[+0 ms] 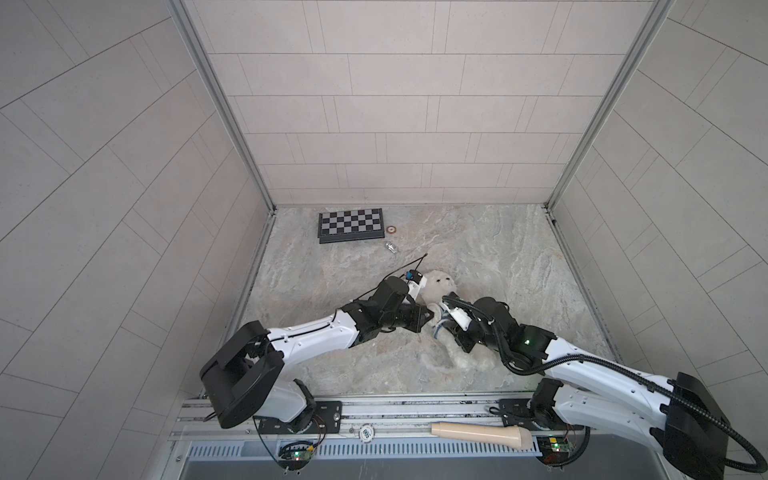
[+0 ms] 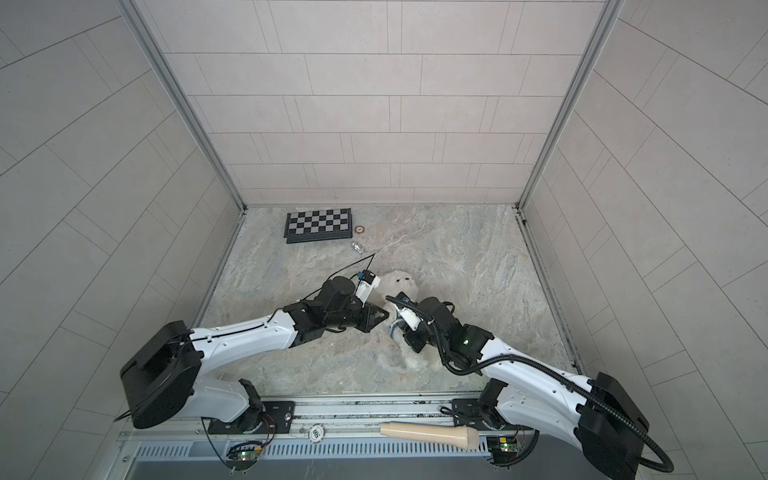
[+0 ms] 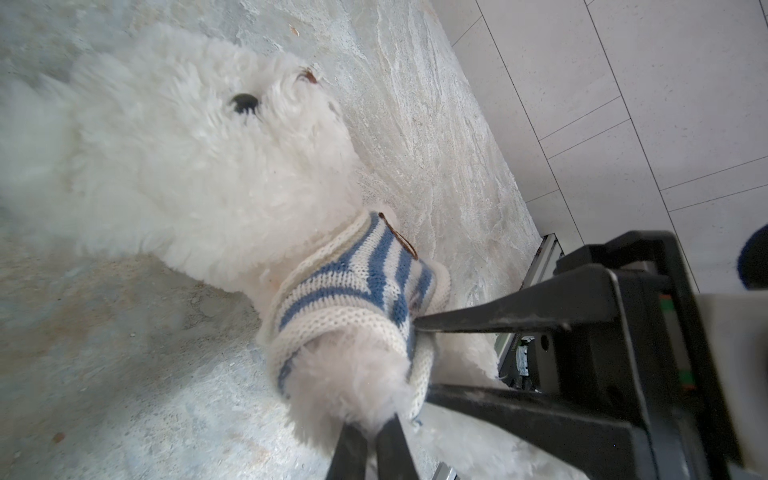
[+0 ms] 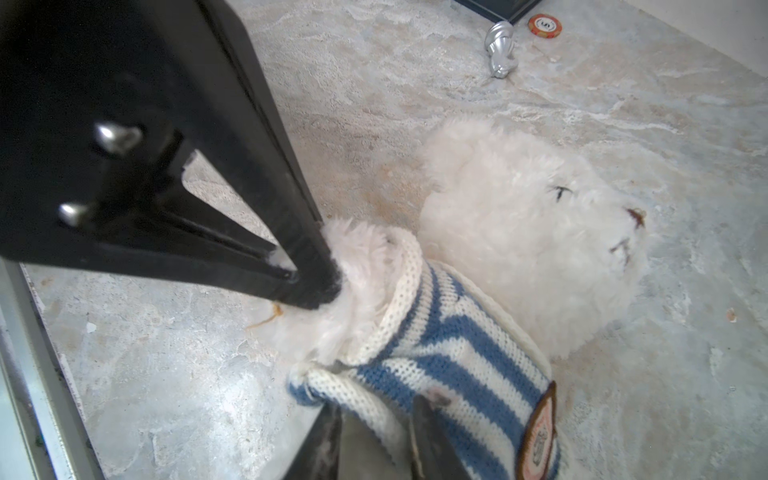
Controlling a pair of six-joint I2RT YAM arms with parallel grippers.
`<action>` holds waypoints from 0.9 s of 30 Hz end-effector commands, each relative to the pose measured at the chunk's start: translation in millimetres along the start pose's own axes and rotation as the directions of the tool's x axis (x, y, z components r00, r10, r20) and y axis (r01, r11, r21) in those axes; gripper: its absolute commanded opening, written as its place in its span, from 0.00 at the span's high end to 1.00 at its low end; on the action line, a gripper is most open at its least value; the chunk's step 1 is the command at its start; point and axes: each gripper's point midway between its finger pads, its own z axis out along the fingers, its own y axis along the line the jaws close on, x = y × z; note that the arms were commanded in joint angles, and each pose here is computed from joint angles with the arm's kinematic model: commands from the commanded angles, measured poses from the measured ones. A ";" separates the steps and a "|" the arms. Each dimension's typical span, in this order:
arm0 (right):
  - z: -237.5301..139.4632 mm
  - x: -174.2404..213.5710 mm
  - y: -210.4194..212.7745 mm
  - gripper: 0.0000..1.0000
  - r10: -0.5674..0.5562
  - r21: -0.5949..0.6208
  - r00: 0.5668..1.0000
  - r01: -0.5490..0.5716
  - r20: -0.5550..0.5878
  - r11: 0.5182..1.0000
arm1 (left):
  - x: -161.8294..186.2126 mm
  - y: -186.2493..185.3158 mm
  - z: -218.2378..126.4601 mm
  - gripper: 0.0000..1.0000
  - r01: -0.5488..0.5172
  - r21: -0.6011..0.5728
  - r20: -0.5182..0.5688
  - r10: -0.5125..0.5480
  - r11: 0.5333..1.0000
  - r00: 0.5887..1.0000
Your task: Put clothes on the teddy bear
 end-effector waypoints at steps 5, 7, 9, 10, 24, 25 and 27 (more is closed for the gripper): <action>4.5 -5.7 -2.7 0.91 -0.008 0.031 1.000 0.008 0.008 1.000 | -17.2 -1.3 -12.1 1.00 -0.018 0.019 0.041 0.018 1.000 0.999; 5.3 -7.0 1.0 0.94 -0.011 0.031 1.000 0.010 0.019 0.999 | -17.1 5.9 -12.8 1.00 0.002 0.011 0.037 -0.003 1.000 0.999; 7.5 -6.4 4.0 0.98 -0.009 0.034 1.000 0.008 0.028 0.999 | -16.2 11.7 -11.8 1.00 0.020 0.004 0.030 -0.020 1.000 0.999; 9.0 -5.9 5.0 0.99 -0.004 0.033 1.000 0.003 0.029 0.999 | -15.7 11.9 -11.3 1.00 0.021 0.005 0.025 -0.021 1.000 0.999; 6.6 4.5 12.2 1.00 0.022 0.029 0.998 -0.024 0.053 0.999 | -18.3 17.2 -8.5 1.00 0.014 -0.025 0.027 -0.013 1.000 1.000; 7.4 5.4 13.2 1.00 0.027 0.025 0.998 -0.028 0.052 0.999 | -18.4 18.1 -8.4 1.00 0.014 -0.028 0.028 -0.013 1.000 1.000; 8.2 5.6 14.9 1.00 0.039 0.014 0.997 -0.040 0.060 0.999 | -17.9 18.5 -8.8 1.00 0.014 -0.032 0.029 -0.013 0.999 0.999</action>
